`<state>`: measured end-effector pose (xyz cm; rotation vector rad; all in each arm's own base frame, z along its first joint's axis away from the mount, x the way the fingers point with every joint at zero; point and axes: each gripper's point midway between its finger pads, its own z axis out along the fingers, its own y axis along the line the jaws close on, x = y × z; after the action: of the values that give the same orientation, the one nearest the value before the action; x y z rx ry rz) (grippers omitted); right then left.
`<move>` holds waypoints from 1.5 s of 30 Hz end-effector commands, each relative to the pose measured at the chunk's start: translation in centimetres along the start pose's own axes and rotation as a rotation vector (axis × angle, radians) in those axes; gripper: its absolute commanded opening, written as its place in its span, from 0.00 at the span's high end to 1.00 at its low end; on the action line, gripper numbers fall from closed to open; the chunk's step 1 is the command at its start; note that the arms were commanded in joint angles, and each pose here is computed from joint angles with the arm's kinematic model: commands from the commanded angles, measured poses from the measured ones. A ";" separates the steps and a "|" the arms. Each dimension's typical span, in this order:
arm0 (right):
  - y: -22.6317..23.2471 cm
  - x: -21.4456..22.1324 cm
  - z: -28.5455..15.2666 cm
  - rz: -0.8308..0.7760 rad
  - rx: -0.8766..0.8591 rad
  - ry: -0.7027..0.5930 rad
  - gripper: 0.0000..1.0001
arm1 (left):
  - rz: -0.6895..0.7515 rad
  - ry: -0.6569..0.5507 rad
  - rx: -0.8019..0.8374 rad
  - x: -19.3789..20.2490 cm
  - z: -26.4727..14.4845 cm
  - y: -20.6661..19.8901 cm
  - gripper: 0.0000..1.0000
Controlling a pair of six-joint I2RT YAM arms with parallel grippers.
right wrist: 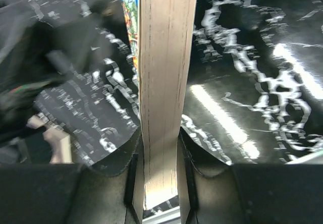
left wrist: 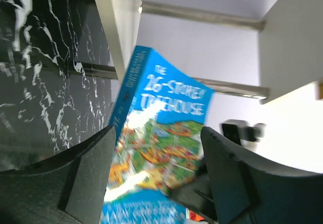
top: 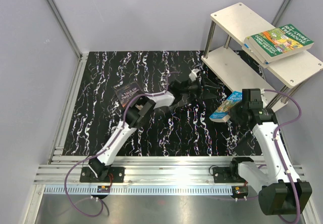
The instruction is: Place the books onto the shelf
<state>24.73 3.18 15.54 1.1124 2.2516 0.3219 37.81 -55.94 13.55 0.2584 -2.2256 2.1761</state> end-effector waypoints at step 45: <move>0.6 -10.0 10.3 0.627 -0.226 -0.170 1.00 | 0.109 0.054 -0.044 1.8 -5.5 0.5 0.37</move>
<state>35.36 -2.08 12.24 1.5922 1.7146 0.7486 34.91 -49.37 12.57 0.2198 -2.2499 2.1281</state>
